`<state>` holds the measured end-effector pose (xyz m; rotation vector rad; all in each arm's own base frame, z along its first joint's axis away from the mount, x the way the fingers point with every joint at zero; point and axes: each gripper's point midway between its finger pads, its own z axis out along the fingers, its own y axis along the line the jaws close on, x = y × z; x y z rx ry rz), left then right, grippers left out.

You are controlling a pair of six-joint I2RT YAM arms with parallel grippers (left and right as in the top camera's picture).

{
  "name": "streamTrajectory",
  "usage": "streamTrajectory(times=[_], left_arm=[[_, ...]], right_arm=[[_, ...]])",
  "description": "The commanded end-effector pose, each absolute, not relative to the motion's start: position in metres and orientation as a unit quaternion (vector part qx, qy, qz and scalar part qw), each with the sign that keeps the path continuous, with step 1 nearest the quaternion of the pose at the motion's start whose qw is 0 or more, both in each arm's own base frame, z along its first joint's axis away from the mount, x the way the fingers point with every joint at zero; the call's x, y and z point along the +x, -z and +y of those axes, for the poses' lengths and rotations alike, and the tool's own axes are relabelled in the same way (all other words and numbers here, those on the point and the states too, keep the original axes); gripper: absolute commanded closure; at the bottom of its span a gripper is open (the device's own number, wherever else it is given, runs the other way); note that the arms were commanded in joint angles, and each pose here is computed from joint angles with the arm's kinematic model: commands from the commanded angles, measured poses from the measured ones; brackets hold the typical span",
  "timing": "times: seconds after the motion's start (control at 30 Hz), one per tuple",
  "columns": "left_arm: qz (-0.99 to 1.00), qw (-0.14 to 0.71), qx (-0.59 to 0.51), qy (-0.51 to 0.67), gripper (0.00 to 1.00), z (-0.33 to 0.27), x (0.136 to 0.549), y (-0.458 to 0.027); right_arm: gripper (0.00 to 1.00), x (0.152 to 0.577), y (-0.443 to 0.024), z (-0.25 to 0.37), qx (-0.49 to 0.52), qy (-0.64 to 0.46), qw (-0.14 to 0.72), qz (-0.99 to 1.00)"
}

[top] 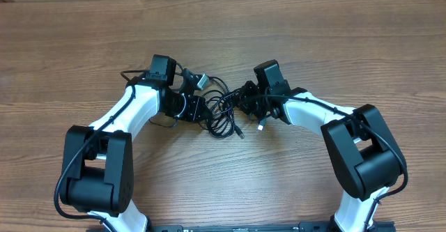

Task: Untangle cables

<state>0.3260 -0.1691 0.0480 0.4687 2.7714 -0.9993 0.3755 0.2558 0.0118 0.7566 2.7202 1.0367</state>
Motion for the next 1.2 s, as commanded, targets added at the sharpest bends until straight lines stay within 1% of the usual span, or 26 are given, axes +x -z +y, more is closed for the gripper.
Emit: streamTrajectory(times=[0.0,0.27,0.47,0.5,0.53,0.57,0.63,0.7,0.77,0.9,1.07,1.17], left_arm=[[0.935,0.089,0.166,0.299,0.96,-0.158,0.325,-0.045],[0.966,0.079,0.127,0.212,0.96,-0.13,0.329,-0.029],[0.968,0.073,0.126,0.207,0.96,-0.128,0.327,-0.027],[0.968,0.072,0.126,0.207,0.81,-0.128,0.326,-0.027],[0.967,0.07,0.126,0.21,0.62,-0.129,0.325,-0.028],[0.965,0.069,0.126,0.217,0.5,-0.131,0.324,-0.029],[0.958,0.066,0.13,0.247,0.4,-0.14,0.321,-0.034],[0.947,0.063,0.141,0.283,0.39,-0.149,0.32,-0.044],[0.929,0.065,0.157,0.328,0.36,-0.16,0.318,-0.061],[0.894,0.077,0.183,0.402,0.28,-0.179,0.321,-0.095],[0.882,0.089,0.208,0.414,0.2,-0.184,0.325,-0.114],[0.882,0.096,0.219,0.407,0.2,-0.185,0.327,-0.114]], right_arm=[[0.96,0.38,-0.025,0.251,0.215,-0.354,0.089,0.906],[0.96,0.376,-0.056,0.235,0.186,-0.348,0.111,0.912],[0.96,0.373,-0.059,0.225,0.182,-0.339,0.108,0.917],[0.96,0.372,-0.06,0.226,0.18,-0.343,0.106,0.916],[0.96,0.371,-0.062,0.229,0.177,-0.351,0.103,0.914],[0.96,0.371,-0.064,0.232,0.172,-0.359,0.101,0.912],[0.96,0.37,-0.071,0.239,0.158,-0.383,0.096,0.905],[0.96,0.37,-0.078,0.245,0.148,-0.407,0.089,0.897],[0.96,0.37,-0.086,0.249,0.138,-0.432,0.081,0.887],[0.96,0.37,-0.093,0.247,0.163,-0.456,0.055,0.873],[0.96,0.368,-0.1,0.245,0.19,-0.481,0.018,0.855],[0.96,0.365,-0.114,0.254,0.182,-0.516,-0.003,0.837]])
